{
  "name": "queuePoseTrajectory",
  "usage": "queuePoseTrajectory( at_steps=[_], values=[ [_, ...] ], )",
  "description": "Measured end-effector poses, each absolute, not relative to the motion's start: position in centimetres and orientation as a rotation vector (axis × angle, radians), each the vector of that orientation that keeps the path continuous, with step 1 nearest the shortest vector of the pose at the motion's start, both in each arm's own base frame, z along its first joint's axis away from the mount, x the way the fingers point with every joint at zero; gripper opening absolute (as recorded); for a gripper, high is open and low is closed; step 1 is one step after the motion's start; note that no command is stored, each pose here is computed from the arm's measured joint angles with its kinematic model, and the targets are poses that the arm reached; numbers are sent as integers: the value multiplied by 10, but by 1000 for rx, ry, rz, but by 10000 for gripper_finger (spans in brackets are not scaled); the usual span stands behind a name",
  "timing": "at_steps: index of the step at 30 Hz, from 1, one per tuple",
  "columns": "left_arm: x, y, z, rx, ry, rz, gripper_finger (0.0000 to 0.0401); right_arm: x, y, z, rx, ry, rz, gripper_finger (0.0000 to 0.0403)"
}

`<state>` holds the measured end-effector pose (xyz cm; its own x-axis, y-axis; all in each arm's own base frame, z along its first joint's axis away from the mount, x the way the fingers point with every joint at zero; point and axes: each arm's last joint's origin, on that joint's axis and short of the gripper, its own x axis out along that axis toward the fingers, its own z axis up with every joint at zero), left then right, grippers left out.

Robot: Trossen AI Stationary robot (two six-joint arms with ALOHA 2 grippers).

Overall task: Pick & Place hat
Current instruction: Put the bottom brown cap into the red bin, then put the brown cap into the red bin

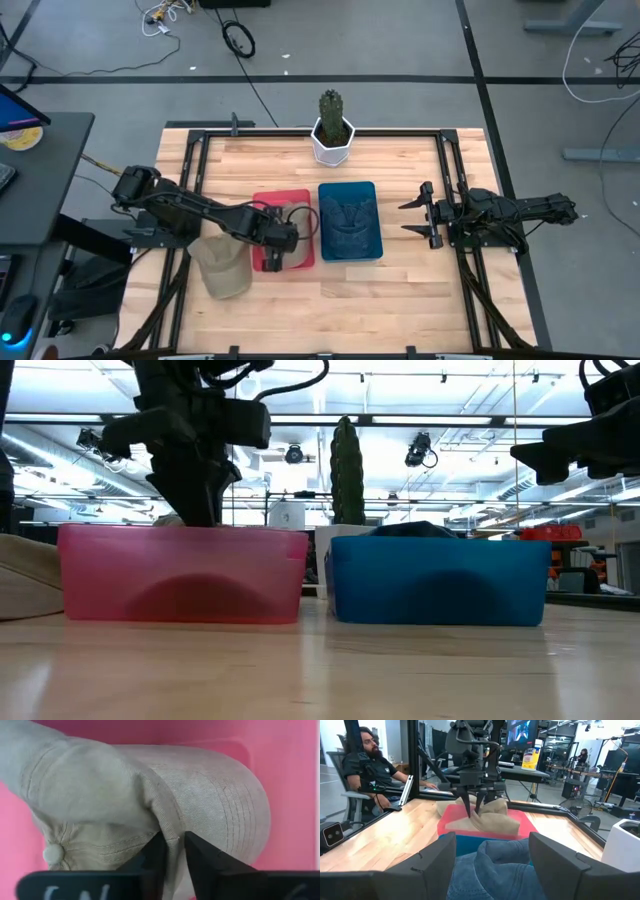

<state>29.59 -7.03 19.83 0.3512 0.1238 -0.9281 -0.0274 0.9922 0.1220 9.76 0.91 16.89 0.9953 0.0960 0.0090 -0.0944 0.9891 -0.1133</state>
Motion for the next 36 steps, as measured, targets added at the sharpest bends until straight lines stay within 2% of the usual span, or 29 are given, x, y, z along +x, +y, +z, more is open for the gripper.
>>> queuePoseTrajectory(
  at_steps=[6,12,22,32,36],
  values=[
    [300,-79,221,90,1206,93,133,98,9,169,-113,-15,96,254],
    [299,-90,240,111,1219,78,166,98,9,169,-113,-14,96,254],
    [269,-108,243,139,1403,203,156,98,9,169,-113,-15,96,254],
    [238,-149,244,203,1414,222,156,98,9,169,-113,-14,96,254],
    [218,-162,245,224,1434,300,159,98,9,169,-113,-15,96,254]
  ],
)
